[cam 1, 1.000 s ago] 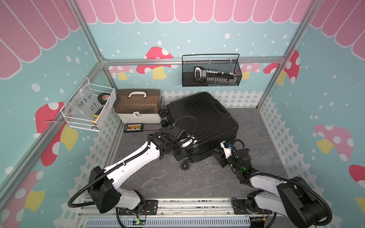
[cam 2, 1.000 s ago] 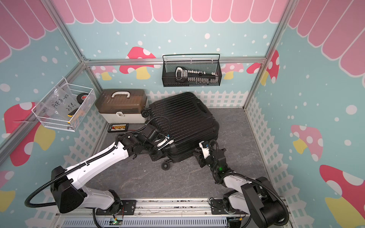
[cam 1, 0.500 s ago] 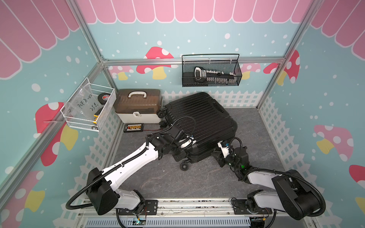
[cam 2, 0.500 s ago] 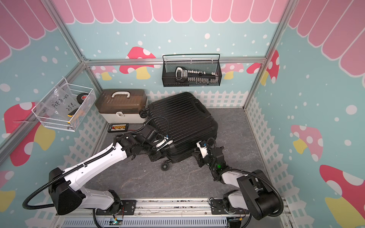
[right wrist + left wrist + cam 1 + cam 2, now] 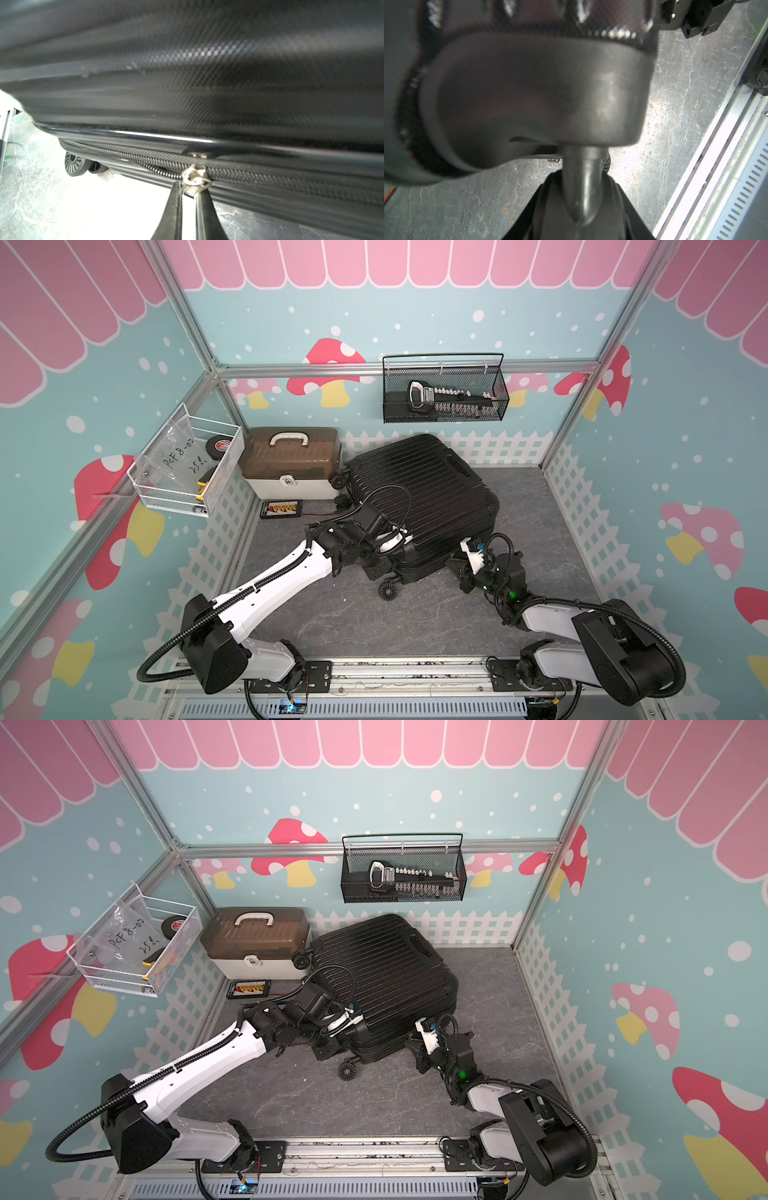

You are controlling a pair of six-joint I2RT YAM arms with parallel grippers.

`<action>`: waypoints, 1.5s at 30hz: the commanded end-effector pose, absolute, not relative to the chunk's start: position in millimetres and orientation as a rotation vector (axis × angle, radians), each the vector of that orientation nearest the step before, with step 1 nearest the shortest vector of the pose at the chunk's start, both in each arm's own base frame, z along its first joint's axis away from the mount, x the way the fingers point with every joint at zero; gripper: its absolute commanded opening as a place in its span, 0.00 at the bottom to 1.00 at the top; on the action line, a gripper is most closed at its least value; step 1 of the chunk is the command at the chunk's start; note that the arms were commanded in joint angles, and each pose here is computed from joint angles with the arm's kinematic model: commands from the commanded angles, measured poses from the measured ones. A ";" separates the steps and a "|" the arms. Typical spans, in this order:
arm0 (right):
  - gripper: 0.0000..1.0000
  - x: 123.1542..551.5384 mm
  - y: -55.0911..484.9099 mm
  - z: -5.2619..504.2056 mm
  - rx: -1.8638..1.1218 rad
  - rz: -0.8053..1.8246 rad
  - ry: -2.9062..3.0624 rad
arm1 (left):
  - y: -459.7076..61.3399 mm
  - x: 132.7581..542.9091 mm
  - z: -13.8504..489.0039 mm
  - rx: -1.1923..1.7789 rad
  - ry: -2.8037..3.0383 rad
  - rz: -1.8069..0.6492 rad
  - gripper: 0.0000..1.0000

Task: Close the suitcase zippers
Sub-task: Zip the zipper on the suitcase.

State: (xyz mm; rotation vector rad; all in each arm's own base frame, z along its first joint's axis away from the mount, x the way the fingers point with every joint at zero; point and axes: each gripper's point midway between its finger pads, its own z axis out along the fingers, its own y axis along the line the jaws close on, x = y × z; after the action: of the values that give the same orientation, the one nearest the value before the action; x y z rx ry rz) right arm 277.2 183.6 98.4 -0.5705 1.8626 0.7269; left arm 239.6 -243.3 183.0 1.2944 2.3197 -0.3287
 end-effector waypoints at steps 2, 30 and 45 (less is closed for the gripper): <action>0.00 274.8 181.8 130.8 -0.571 0.713 1.732 | -254.7 253.7 225.8 1.165 2.185 -0.358 0.02; 0.00 245.5 193.1 126.6 -0.690 0.698 1.770 | -312.7 280.8 256.0 0.778 2.148 -0.591 0.00; 0.00 209.7 222.2 129.8 -0.820 0.731 1.739 | -368.5 314.3 283.3 0.526 1.999 -0.847 0.00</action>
State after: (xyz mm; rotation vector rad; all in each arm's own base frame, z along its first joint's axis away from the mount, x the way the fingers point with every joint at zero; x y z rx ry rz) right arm 227.6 202.1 119.5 -0.7120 1.7991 0.6368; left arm 264.8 -338.8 193.2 0.7767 2.3158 -0.6904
